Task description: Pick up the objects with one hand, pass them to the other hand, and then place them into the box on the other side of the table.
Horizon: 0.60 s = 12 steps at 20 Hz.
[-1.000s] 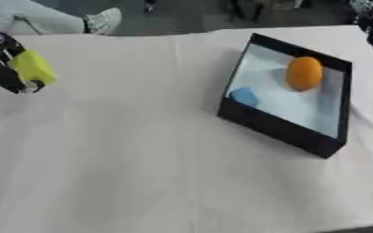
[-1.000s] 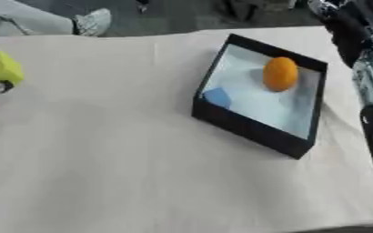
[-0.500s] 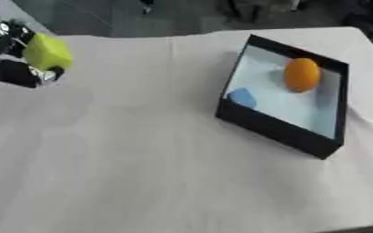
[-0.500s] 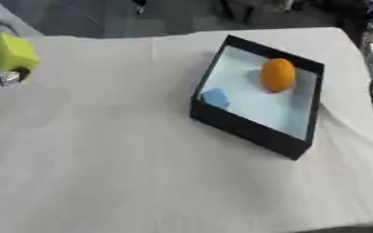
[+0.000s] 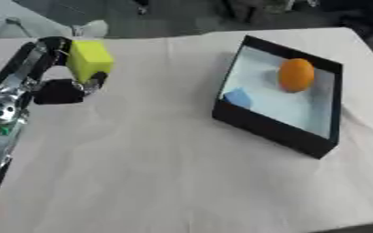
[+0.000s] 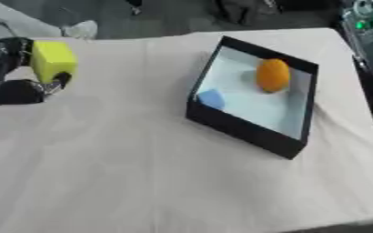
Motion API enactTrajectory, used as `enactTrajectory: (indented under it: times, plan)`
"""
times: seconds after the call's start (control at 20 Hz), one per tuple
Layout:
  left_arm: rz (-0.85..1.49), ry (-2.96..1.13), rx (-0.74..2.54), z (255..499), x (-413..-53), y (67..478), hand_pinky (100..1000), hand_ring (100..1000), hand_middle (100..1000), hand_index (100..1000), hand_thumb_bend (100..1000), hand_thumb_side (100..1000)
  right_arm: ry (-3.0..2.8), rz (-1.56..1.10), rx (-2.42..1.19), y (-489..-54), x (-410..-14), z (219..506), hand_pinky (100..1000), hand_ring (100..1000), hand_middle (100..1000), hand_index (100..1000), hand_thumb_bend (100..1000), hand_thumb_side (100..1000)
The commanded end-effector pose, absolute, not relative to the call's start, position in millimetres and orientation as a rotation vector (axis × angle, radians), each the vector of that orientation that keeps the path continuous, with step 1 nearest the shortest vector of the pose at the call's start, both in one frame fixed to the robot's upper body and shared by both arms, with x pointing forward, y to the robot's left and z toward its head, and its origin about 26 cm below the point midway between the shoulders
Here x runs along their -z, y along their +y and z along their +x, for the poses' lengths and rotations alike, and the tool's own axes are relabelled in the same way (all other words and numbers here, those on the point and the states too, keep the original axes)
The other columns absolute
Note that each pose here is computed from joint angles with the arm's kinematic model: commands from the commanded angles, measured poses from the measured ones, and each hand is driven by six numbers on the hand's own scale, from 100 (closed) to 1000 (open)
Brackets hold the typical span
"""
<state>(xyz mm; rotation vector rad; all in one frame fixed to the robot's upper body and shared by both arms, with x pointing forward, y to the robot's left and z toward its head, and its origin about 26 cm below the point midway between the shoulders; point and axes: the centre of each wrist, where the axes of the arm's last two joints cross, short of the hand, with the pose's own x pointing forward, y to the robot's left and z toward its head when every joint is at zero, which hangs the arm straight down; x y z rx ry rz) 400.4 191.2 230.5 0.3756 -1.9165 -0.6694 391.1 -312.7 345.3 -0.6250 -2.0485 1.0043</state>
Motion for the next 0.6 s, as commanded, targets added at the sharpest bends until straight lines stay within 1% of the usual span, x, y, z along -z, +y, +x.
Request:
enactTrajectory:
  times: [0.05,0.2,0.3,0.45,0.6]
  plan:
    - [0.384,-1.957,0.657,398.8,-239.9,190.2,834,602,549,587,100,113,-2.075,-0.661,-1.016,-312.7,-357.7,387.4,1000,1000,1000,1000,100,252]
    - [0.372,-1.977,0.651,397.3,-238.7,186.2,832,600,546,585,100,121,-2.086,-0.659,-1.035,-306.0,-358.5,388.1,1000,1000,1000,1000,100,242]
    - [0.342,-2.004,0.642,394.7,-234.6,178.5,834,604,550,586,100,145,-2.083,-0.671,-1.084,-295.2,-357.6,389.7,990,1000,1000,1000,100,210]
    - [0.297,-2.049,0.622,389.8,-221.8,164.1,842,620,558,585,100,161,-2.031,-0.779,-1.218,-277.3,-353.9,392.6,963,1000,1000,1000,100,179]
    - [0.257,-2.076,0.649,386.9,-208.6,153.4,839,617,557,586,100,163,-1.972,-0.825,-1.338,-265.4,-348.4,397.9,954,1000,1000,1000,100,188]
